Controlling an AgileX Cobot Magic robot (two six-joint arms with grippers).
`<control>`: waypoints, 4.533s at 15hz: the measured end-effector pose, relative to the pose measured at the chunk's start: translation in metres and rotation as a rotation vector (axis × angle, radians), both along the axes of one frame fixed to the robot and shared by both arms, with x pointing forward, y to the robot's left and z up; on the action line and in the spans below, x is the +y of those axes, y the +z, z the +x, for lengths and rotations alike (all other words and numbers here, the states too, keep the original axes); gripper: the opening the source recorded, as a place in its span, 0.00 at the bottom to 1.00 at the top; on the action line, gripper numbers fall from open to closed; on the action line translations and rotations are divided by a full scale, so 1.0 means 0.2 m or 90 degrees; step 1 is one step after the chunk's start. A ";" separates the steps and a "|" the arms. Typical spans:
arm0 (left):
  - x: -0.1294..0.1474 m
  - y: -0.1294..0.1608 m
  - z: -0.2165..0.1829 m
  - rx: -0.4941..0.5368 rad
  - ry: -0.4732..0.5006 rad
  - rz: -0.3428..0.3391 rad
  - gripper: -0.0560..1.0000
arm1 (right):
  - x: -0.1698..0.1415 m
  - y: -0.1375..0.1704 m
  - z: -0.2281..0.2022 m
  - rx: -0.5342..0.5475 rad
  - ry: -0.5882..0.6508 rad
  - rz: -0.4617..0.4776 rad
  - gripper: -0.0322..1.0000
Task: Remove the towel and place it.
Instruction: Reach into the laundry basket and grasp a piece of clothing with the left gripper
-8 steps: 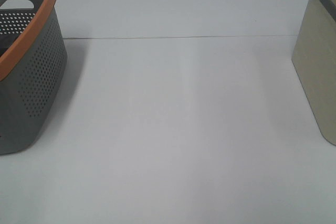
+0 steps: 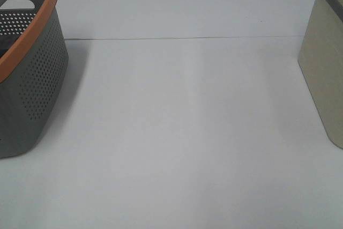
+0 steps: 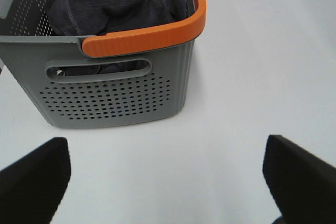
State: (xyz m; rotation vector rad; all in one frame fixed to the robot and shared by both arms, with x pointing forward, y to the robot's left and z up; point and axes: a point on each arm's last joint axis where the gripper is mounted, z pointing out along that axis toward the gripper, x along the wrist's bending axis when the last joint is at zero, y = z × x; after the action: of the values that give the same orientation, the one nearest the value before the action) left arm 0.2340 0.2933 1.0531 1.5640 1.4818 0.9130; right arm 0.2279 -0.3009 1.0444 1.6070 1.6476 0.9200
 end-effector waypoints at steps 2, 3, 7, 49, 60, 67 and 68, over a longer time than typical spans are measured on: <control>0.00 0.00 0.00 0.000 0.000 0.000 0.94 | 0.00 0.00 0.00 0.000 0.000 0.000 0.73; 0.00 0.00 0.00 0.000 0.000 0.000 0.94 | 0.00 0.00 0.00 0.000 0.000 0.000 0.73; 0.00 0.00 0.00 0.000 0.000 0.000 0.94 | 0.00 0.00 0.00 0.000 0.000 0.000 0.73; -0.01 0.15 0.04 0.073 -0.006 -0.011 0.94 | 0.00 0.00 0.00 0.000 0.000 0.000 0.73; 0.02 0.67 1.10 0.276 -0.250 0.271 0.94 | 0.00 0.00 0.00 0.000 0.000 0.000 0.73; 0.13 0.40 1.69 0.368 -0.459 0.461 0.94 | 0.00 0.00 0.00 0.000 0.000 0.000 0.73; 0.18 0.33 1.77 0.389 -0.465 0.465 0.94 | 0.00 0.00 0.00 0.000 0.000 0.000 0.73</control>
State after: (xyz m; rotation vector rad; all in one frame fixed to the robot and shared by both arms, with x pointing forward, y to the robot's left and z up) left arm 0.5883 0.3288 1.1186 2.8525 0.7790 0.5605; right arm 0.2279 -0.3009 1.0444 1.6070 1.6476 0.9200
